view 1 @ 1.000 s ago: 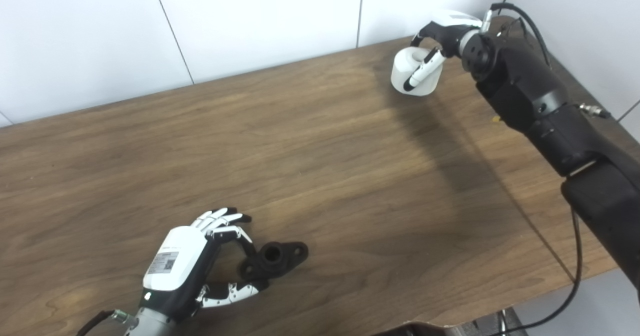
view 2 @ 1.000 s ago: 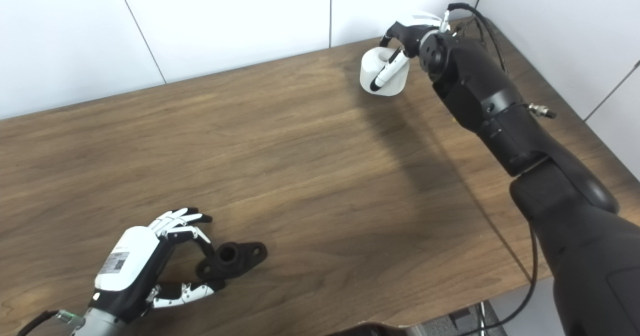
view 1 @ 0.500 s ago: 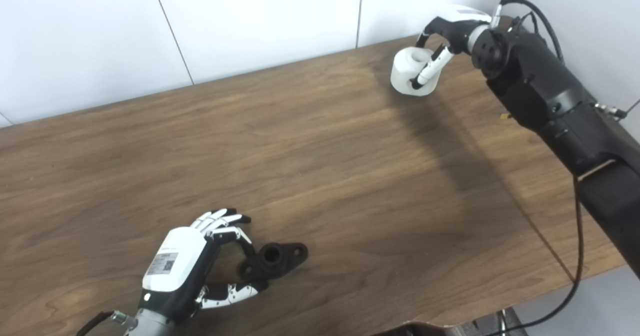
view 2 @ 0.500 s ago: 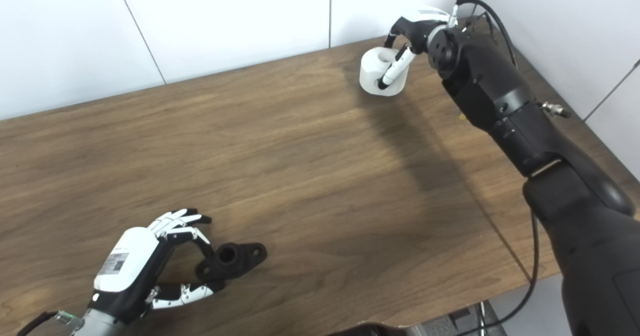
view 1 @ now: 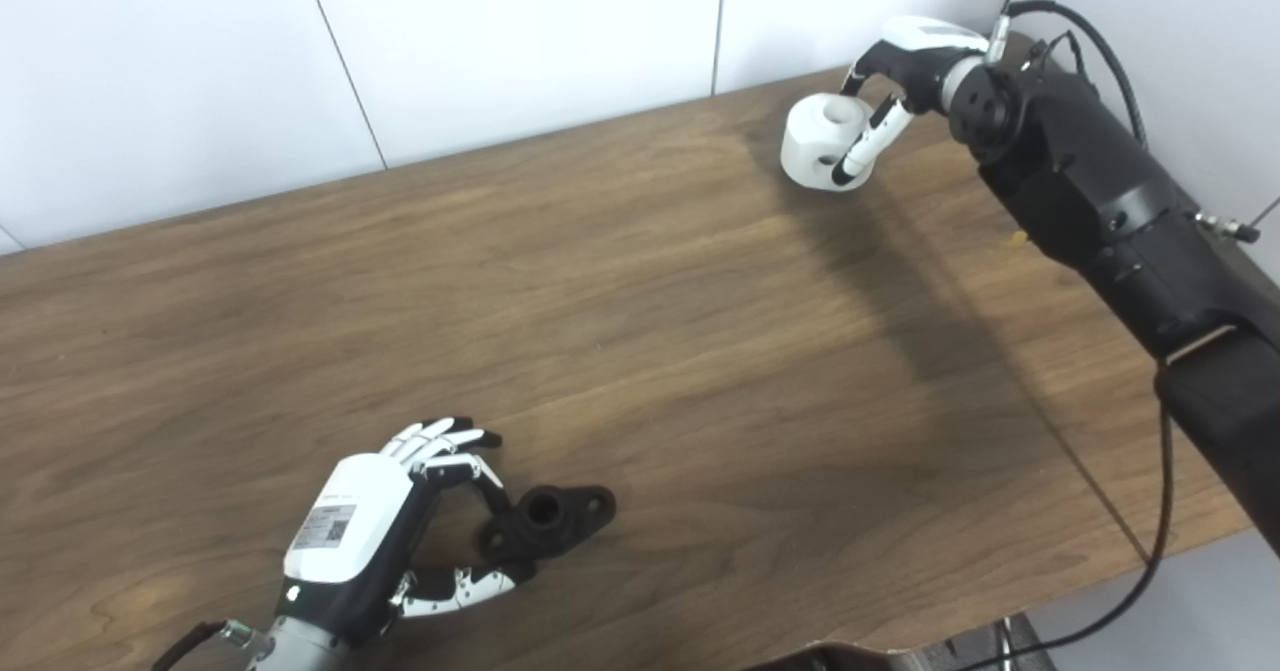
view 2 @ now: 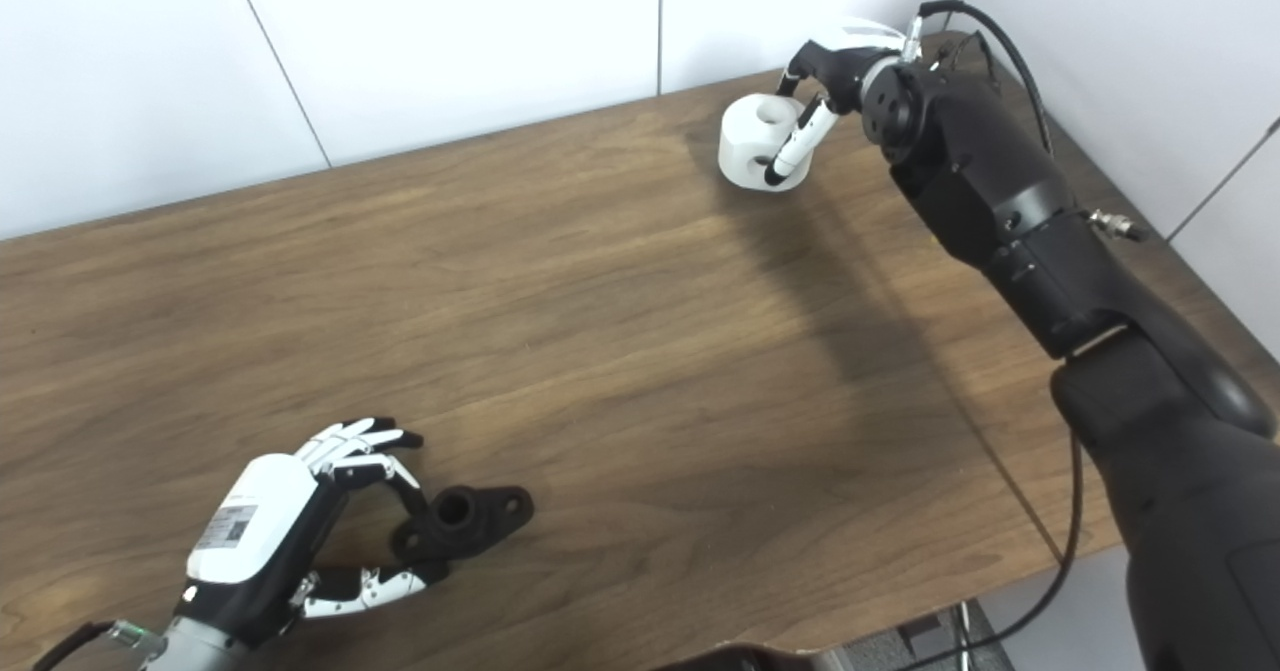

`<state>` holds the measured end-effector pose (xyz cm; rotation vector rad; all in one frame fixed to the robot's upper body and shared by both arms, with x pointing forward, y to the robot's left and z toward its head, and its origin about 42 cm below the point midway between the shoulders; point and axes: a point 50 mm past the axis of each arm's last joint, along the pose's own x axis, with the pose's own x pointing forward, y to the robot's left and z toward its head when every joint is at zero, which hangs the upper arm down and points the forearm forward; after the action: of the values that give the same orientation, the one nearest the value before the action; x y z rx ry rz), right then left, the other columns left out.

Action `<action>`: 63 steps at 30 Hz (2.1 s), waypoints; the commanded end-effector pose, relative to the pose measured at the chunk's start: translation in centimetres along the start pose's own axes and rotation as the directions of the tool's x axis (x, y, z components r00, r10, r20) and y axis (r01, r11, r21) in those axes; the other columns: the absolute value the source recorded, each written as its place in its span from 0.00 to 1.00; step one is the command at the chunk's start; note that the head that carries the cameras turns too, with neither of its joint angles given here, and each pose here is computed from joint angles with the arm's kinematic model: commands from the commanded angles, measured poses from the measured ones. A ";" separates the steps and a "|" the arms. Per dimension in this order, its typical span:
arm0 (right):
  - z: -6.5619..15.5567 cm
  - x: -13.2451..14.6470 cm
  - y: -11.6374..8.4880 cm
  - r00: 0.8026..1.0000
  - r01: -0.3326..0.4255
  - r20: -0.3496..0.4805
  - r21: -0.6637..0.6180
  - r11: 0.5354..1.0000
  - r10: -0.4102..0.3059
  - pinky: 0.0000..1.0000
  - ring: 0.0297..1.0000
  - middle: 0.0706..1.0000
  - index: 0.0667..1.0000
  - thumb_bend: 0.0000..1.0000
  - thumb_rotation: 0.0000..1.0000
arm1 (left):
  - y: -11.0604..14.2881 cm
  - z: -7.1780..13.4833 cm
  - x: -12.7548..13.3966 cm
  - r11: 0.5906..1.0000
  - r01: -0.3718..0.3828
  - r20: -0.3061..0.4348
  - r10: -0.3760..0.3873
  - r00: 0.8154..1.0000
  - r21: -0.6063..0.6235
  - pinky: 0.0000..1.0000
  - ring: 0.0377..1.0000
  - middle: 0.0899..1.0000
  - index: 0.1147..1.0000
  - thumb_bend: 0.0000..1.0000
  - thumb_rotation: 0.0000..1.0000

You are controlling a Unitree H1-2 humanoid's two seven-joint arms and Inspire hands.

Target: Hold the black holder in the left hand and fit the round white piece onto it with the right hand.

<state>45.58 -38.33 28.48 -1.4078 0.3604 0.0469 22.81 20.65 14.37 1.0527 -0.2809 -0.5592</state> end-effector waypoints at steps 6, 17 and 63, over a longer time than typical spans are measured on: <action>-0.3 -0.6 -3.4 0.994 0.108 0.013 -0.015 0.994 -0.108 0.88 0.96 0.88 0.64 0.84 0.27 | -1.4 -1.2 -1.7 0.992 0.127 -0.071 -0.126 0.989 -0.001 0.88 0.89 0.79 0.42 0.52 0.05; -0.3 -0.8 -3.2 0.990 0.136 0.043 0.014 0.991 -0.137 0.85 0.94 0.86 0.60 0.84 0.25 | -1.4 -1.1 -1.7 0.991 0.136 -0.074 -0.136 0.988 0.000 0.89 0.89 0.80 0.42 0.52 0.05; 7.8 -12.4 -2.5 0.849 0.246 0.484 -0.009 0.969 -0.211 0.81 0.85 0.72 0.45 0.53 0.14 | -1.8 0.7 -0.8 0.987 0.157 -0.084 -0.154 0.984 0.028 0.88 0.89 0.80 0.42 0.52 0.05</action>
<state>36.65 -29.39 33.11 -1.4263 -0.1582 0.2405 22.36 19.88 14.99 1.0995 -0.2555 -0.5705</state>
